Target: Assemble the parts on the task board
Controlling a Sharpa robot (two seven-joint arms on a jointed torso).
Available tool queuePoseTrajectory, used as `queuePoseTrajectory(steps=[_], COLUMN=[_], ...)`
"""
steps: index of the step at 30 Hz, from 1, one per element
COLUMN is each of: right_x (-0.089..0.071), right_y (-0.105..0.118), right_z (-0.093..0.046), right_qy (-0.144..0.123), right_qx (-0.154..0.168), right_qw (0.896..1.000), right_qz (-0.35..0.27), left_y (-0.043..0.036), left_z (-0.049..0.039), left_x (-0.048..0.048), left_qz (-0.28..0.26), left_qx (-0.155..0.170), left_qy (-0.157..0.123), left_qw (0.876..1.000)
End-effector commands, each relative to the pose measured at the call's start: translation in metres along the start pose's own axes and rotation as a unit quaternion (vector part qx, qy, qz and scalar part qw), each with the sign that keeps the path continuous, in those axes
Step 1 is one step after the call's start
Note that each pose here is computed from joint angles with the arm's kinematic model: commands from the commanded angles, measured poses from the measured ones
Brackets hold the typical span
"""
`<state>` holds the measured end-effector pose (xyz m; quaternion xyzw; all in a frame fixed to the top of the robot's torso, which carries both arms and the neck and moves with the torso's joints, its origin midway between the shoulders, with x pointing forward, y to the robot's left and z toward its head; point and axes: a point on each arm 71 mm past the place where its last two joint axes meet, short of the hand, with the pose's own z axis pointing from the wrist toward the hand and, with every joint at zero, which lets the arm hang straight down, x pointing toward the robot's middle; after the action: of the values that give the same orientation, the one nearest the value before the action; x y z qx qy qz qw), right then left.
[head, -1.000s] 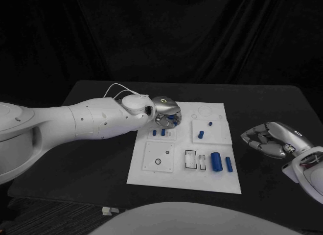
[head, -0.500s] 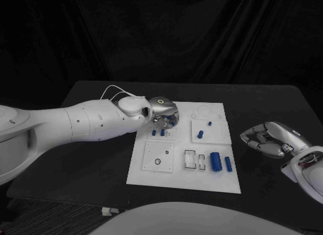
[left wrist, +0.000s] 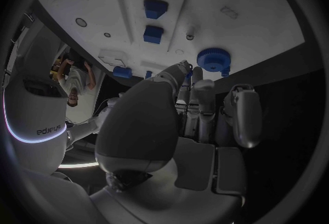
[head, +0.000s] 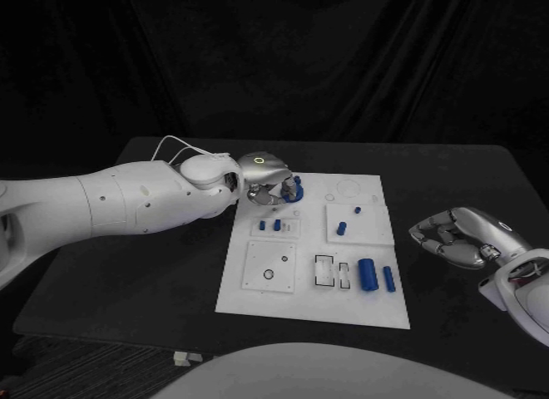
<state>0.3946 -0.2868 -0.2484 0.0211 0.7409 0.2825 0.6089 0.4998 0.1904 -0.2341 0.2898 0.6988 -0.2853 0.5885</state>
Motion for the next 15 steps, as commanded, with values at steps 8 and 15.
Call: queuePoseTrajectory(steps=[8,15], right_x=[0.001,0.001], right_y=[-0.002,-0.003], right_z=[-0.001,-0.001], right_qy=[0.004,0.003], right_qx=[0.005,0.007], right_qw=[1.0,1.0], right_qz=[-0.001,-0.001], left_y=[0.0059,0.01], left_z=[-0.0127,-0.0173], left_x=[-0.001,0.0018], left_qz=[-0.03,-0.033], left_qx=[-0.011,-0.019], left_qy=[0.023,0.037], left_qw=[0.999,0.999])
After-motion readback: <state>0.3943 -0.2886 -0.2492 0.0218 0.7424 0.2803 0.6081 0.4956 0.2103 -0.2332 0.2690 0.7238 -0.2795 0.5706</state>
